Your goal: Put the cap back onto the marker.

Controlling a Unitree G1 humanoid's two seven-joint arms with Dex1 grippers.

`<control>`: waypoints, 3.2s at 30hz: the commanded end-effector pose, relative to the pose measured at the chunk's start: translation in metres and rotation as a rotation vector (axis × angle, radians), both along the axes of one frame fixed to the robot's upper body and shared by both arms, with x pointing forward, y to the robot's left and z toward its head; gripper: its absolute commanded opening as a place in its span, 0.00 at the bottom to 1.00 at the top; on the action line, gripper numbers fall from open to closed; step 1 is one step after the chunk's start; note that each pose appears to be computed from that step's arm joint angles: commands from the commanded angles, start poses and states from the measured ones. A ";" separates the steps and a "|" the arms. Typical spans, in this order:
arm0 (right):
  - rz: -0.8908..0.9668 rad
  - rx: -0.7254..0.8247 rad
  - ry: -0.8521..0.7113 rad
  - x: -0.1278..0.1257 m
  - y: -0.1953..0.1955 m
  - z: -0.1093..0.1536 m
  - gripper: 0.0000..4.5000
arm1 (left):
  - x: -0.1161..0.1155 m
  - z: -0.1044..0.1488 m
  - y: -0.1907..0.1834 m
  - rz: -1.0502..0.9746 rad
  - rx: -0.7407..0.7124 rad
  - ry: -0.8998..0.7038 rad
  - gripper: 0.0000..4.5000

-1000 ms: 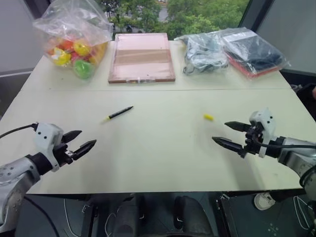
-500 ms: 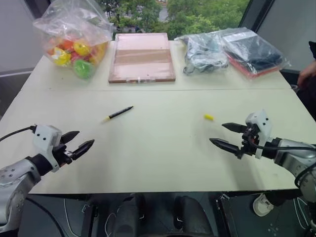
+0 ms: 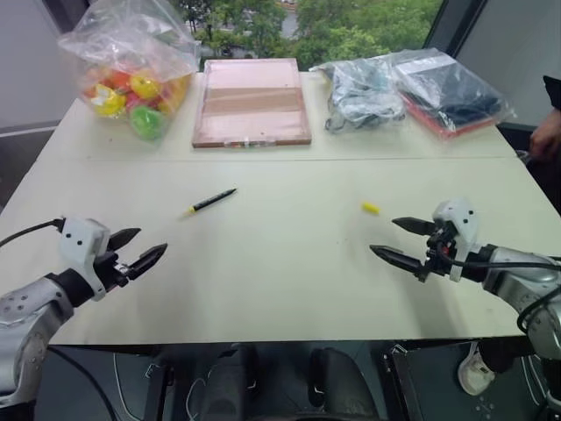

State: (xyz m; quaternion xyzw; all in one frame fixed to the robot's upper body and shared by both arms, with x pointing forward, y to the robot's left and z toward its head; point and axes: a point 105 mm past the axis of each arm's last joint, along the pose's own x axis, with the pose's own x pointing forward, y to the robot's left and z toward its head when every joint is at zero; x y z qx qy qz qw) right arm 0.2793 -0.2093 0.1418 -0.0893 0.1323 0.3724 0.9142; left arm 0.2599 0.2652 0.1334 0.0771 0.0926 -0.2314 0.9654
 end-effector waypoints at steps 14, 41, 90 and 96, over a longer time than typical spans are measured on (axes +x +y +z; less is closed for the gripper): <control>0.345 -0.074 -0.123 -0.006 0.064 0.061 1.00 | 0.080 0.044 -0.010 -0.324 0.192 -0.111 0.79; 0.265 -0.016 -0.190 -0.008 0.084 0.064 1.00 | 0.154 -0.013 -0.082 -0.445 0.147 0.022 0.79; -0.089 -0.065 -0.256 0.056 -0.026 0.026 1.00 | 0.104 0.106 -0.134 -0.945 0.168 -0.223 0.01; -0.072 -0.021 -0.172 0.068 -0.027 -0.007 1.00 | 0.081 0.096 -0.146 -0.984 0.123 -0.159 0.01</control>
